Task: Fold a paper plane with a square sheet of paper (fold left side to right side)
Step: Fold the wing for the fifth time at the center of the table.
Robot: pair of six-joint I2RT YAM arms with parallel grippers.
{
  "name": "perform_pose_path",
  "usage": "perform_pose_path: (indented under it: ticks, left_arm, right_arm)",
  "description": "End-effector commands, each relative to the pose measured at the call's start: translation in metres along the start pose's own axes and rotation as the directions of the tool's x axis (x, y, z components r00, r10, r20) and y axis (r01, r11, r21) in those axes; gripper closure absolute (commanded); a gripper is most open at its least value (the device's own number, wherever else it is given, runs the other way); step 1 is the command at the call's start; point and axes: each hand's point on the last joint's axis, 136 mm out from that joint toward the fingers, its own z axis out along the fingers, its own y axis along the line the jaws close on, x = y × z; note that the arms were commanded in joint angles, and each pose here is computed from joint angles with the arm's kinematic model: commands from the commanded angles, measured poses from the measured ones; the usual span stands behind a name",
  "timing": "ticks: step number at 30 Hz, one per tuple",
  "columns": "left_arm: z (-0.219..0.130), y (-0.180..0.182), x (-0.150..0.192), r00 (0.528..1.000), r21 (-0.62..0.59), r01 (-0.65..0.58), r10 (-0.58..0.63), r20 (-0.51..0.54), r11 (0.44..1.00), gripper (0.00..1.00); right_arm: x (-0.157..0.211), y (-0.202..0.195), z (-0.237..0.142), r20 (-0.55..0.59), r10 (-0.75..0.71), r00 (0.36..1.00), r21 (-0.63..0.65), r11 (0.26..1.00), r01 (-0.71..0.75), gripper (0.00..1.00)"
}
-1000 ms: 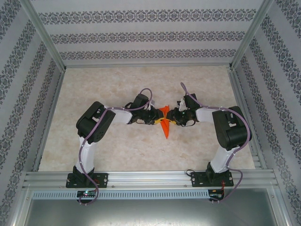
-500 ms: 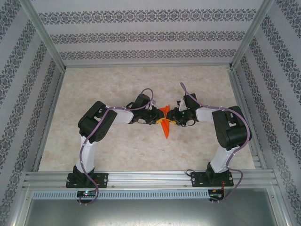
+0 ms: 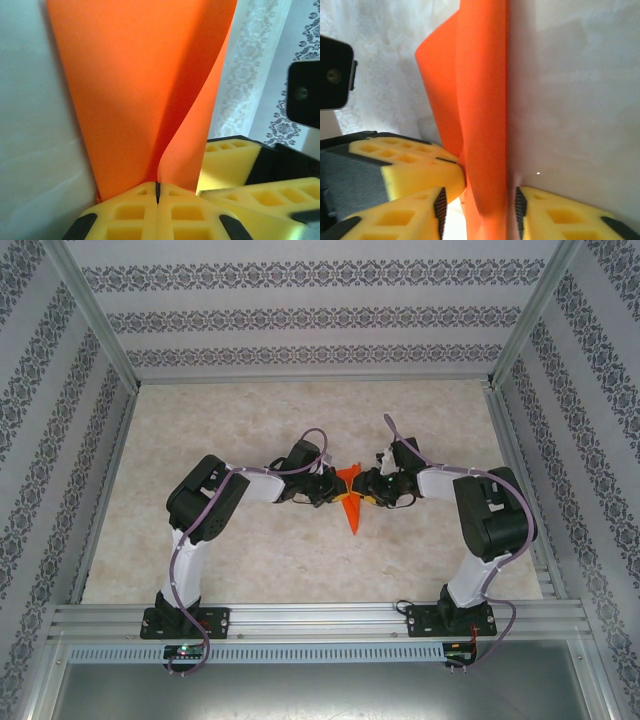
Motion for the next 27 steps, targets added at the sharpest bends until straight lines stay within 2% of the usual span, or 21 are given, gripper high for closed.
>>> perform_pose_path:
  ticks: [1,6,15,27]
  left_arm:
    - [-0.012,-0.017,-0.005,0.997,0.004,-0.068,0.068,0.028,0.998,1.00]
    - [-0.020,-0.019,-0.007,0.995,-0.009,-0.090,0.090,0.037,0.996,1.00]
    - [-0.025,-0.013,-0.008,0.995,-0.030,-0.089,0.091,0.043,0.996,1.00]
    - [-0.032,-0.010,-0.009,0.995,-0.040,-0.086,0.089,0.056,0.995,1.00]
  right_arm:
    - [-0.018,0.020,-0.026,0.070,-0.027,0.997,-0.041,0.999,0.030,0.51]
    - [-0.033,0.035,-0.037,0.099,-0.026,0.995,-0.063,0.997,0.032,0.37]
    - [-0.042,0.038,-0.013,0.074,0.011,0.997,-0.027,1.000,-0.009,0.19]
    - [-0.038,0.038,0.013,0.032,0.033,0.999,-0.002,0.999,-0.033,0.16]
